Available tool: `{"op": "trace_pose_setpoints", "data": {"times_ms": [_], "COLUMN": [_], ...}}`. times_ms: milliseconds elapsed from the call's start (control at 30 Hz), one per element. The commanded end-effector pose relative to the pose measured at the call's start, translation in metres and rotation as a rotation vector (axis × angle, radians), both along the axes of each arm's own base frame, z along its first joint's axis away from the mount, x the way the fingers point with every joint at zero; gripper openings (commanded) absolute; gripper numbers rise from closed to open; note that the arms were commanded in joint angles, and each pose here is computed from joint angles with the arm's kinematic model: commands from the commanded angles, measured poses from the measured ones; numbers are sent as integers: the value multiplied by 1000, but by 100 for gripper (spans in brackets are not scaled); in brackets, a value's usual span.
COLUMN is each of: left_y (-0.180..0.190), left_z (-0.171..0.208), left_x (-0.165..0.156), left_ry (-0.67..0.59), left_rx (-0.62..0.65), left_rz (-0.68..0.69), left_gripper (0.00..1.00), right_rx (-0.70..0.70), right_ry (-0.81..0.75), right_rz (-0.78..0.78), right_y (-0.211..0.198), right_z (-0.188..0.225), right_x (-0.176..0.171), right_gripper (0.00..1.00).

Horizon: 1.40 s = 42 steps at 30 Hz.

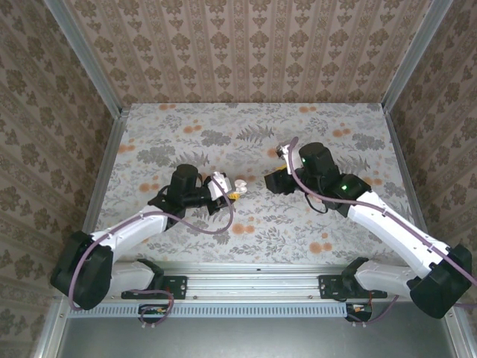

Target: Insert the wireless bluetooth earbuds into the charging case

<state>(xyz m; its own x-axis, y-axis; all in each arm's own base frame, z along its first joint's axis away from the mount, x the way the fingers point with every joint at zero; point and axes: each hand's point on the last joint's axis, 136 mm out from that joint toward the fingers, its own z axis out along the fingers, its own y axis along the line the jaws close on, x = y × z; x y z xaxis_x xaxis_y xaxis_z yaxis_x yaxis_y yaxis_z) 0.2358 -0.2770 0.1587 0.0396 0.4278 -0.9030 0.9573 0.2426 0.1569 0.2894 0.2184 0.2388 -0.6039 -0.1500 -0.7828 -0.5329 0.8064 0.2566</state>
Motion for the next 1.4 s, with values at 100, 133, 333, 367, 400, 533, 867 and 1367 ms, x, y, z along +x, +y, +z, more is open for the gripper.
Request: {"op": "trace_pose_setpoints", "data": {"times_ms": [100,133,333,367,400,533,867,1367], "left_y": [4,5,10,10,11,12,18,24], "left_z": [15,14,14,16,16,13,9,13], "left_x": [5,6,7,7,7,4,10,18], "left_ry": [-22,-22,-15,-21,-25,-41,-90,-101], "left_rx": [-62,-61,-91,-101,-107,-116,-128,-128], "left_rz": [59,65,114,117,119,115,165,219], "left_gripper": [5,5,5,5,5,5,5,5], "right_rx": [68,86,165,169,155,84,-43,-119], "right_ry": [248,272,474,514,566,644,897,996], "right_rz": [-214,-228,-345,-375,-412,-512,-786,-878], "right_y": [-37,-40,-60,-65,-70,-83,-100,-88], "right_z": [-45,-48,-72,-77,-85,-99,-120,-163], "right_x": [7,9,20,23,22,30,47,92], "right_gripper": [47,45,42,42,42,43,45,41]}}
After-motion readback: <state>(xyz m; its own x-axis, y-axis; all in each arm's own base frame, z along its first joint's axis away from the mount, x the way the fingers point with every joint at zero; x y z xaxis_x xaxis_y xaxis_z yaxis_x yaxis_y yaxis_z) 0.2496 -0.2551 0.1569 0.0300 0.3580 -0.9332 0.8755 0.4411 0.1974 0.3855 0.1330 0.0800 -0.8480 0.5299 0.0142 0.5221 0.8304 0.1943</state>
